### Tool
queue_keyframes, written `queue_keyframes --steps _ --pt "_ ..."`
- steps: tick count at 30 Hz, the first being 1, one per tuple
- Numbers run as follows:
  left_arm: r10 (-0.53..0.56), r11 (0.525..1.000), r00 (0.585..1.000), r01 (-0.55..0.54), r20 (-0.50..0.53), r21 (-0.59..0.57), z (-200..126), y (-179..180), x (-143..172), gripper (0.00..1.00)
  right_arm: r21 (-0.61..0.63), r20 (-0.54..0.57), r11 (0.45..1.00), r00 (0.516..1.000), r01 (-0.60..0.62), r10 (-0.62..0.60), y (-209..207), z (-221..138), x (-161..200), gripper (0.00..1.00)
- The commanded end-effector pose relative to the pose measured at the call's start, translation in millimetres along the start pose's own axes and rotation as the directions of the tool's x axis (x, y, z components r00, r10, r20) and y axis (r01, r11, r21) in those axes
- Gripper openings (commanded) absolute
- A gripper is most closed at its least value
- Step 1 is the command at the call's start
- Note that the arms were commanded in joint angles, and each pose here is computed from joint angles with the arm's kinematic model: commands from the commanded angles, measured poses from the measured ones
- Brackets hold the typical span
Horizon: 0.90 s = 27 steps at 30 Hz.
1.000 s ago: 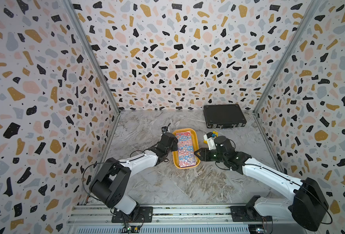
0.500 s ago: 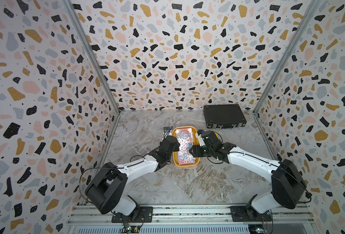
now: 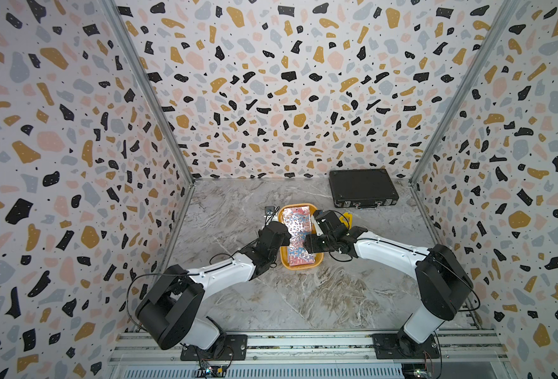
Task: Take the stickers out of the storage box
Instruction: Pick up the sticker from the storage box.
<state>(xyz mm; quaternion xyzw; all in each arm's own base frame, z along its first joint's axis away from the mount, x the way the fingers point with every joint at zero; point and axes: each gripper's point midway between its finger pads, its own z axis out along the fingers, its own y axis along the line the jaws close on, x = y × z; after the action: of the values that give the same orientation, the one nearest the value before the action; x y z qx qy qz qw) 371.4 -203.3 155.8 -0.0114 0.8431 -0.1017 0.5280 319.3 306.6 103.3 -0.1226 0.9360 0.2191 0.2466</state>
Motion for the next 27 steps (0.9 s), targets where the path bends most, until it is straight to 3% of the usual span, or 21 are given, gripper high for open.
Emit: queue_keyframes --steps 1,6,9,15,27 --pt "-0.017 1.0 0.997 0.016 0.081 0.022 -7 -6 -21 0.0 0.009 0.028 1.0 0.999 0.017 -0.017 3 0 -14 0.59" --pt "-0.014 1.0 0.996 0.012 0.082 0.029 -8 -7 -21 0.0 -0.008 -0.003 1.0 1.0 0.022 -0.022 5 11 -8 0.59" --pt "-0.011 1.0 0.997 0.009 0.083 0.028 -7 -7 -21 0.0 -0.053 -0.006 0.998 1.0 0.028 -0.029 12 10 -7 0.53" --pt "-0.005 1.0 0.997 0.004 0.076 0.015 -6 -6 -20 0.0 -0.162 0.03 0.986 0.999 0.049 -0.044 27 -11 -3 0.47" --pt "0.009 1.0 0.999 -0.009 0.053 0.005 -2 -7 -17 0.0 -0.3 -0.031 0.953 0.998 0.04 -0.052 49 -42 10 0.43"
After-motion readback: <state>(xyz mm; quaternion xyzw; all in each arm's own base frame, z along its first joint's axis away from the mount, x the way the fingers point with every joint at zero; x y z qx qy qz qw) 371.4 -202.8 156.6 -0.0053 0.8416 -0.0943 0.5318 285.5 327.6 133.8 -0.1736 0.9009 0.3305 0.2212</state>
